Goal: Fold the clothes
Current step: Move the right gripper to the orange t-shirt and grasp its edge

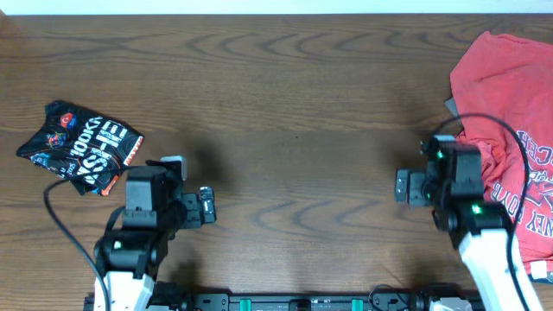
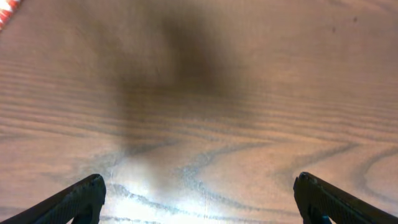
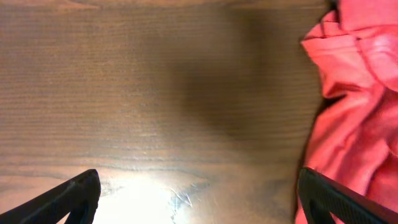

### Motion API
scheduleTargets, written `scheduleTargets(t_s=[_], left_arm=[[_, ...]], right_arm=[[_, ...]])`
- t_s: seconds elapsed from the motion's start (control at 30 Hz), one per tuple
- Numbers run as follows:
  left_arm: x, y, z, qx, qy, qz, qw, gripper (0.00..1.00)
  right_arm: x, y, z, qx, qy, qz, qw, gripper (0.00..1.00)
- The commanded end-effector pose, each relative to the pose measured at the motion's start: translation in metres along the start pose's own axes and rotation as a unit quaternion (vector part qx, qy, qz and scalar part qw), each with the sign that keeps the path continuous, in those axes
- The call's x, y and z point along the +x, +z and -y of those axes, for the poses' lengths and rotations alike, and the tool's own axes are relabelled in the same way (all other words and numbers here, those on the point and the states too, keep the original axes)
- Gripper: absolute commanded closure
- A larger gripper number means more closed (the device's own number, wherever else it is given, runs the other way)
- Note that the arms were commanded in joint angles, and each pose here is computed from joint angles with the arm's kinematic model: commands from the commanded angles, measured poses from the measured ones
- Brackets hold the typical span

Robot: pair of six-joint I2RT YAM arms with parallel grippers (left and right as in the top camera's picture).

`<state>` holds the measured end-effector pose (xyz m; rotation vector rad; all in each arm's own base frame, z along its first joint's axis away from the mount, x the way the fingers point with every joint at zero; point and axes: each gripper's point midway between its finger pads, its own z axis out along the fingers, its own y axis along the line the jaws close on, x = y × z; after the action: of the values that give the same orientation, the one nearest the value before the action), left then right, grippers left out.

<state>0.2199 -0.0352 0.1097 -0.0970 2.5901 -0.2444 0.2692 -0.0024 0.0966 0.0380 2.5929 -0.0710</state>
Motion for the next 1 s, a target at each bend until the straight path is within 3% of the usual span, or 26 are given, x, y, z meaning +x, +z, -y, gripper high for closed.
scheduleTargets(t_s=[0.0,0.2,0.47,0.7,0.77,0.9,0.97], left_arm=[[0.0,0.004,0.002,0.007,-0.01,-0.02,1.0,0.02],[0.008,0.016,-0.001,0.001,-0.015,-0.053,0.998,0.02],[0.015,0.026,-0.003,-0.005,-0.019,-0.083,0.996,0.02],[0.017,0.029,-0.004,-0.006,-0.02,-0.091,0.996,0.02],[0.015,0.029,-0.004,-0.006,-0.019,-0.087,0.996,0.02],[0.013,0.03,-0.003,-0.005,-0.018,-0.082,0.996,0.02],[0.012,0.03,-0.003,-0.005,-0.018,-0.081,0.997,0.02]], right_arm=[[-0.007,0.009,0.009,0.025,0.011,-0.009,1.0,0.01],[0.008,0.023,0.075,0.211,0.092,-0.042,0.972,0.01],[0.044,0.063,0.101,0.247,0.132,-0.124,0.952,0.18],[0.066,0.082,0.118,0.265,0.173,-0.159,0.935,0.39],[0.067,0.083,0.12,0.266,0.176,-0.161,0.934,0.51],[0.068,0.083,0.122,0.266,0.179,-0.161,0.933,0.94],[0.068,0.084,0.119,0.258,0.18,-0.163,0.935,0.99]])
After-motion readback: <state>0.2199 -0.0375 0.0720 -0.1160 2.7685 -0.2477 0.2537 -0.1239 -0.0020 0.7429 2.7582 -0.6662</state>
